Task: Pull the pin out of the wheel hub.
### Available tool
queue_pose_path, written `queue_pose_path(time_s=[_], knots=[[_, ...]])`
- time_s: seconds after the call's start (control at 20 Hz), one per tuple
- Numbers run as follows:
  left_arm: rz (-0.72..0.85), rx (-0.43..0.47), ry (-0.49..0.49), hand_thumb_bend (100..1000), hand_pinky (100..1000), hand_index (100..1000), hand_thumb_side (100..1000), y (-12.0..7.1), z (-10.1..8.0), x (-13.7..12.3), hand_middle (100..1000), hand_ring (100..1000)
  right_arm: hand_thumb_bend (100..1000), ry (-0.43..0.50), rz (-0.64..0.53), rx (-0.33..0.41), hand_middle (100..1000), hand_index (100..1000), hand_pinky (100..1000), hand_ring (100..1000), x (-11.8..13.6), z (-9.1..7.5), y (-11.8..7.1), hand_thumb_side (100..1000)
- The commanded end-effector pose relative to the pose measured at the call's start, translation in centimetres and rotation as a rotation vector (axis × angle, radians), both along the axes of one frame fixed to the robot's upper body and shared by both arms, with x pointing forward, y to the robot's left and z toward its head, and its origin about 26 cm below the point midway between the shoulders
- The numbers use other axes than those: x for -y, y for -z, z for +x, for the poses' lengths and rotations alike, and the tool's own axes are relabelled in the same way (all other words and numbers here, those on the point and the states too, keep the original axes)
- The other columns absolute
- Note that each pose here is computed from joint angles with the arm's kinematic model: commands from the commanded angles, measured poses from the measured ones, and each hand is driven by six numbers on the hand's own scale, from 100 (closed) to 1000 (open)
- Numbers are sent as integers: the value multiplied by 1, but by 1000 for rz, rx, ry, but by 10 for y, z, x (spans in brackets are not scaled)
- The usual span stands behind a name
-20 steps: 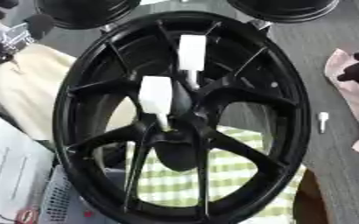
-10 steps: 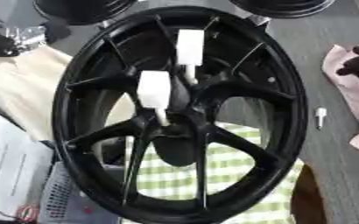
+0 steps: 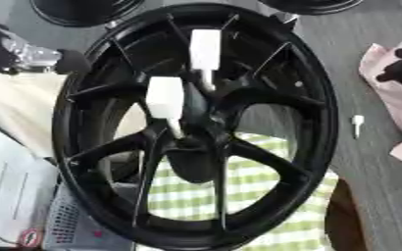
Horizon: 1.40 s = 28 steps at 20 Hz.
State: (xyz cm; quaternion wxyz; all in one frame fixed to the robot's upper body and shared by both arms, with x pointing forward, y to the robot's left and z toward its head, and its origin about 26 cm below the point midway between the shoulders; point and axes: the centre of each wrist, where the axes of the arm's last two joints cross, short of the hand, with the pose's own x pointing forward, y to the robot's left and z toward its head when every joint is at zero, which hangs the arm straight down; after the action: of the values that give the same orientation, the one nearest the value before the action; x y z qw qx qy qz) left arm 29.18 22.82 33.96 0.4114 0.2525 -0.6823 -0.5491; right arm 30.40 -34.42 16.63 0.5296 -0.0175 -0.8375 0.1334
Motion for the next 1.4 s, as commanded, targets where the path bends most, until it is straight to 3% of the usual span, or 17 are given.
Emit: queue_pose_path(time_s=[0.05,0.6,0.95,1.4], knots=[[52,-31,26,776,812,835,472,-2,-3,16,715,804,342,-3,-40,17,609,769,966,679,3,-1,-8,456],[115,-74,149,776,789,832,459,-34,-17,67,703,790,340,20,-40,4,609,769,967,679,4,-2,-2,463],[188,-133,203,734,790,817,401,-35,-21,87,706,790,337,8,-39,13,609,769,967,679,2,-1,-5,465],[286,-228,186,651,782,791,323,-29,-13,87,657,759,337,22,-31,8,607,767,967,677,1,-1,-2,468]])
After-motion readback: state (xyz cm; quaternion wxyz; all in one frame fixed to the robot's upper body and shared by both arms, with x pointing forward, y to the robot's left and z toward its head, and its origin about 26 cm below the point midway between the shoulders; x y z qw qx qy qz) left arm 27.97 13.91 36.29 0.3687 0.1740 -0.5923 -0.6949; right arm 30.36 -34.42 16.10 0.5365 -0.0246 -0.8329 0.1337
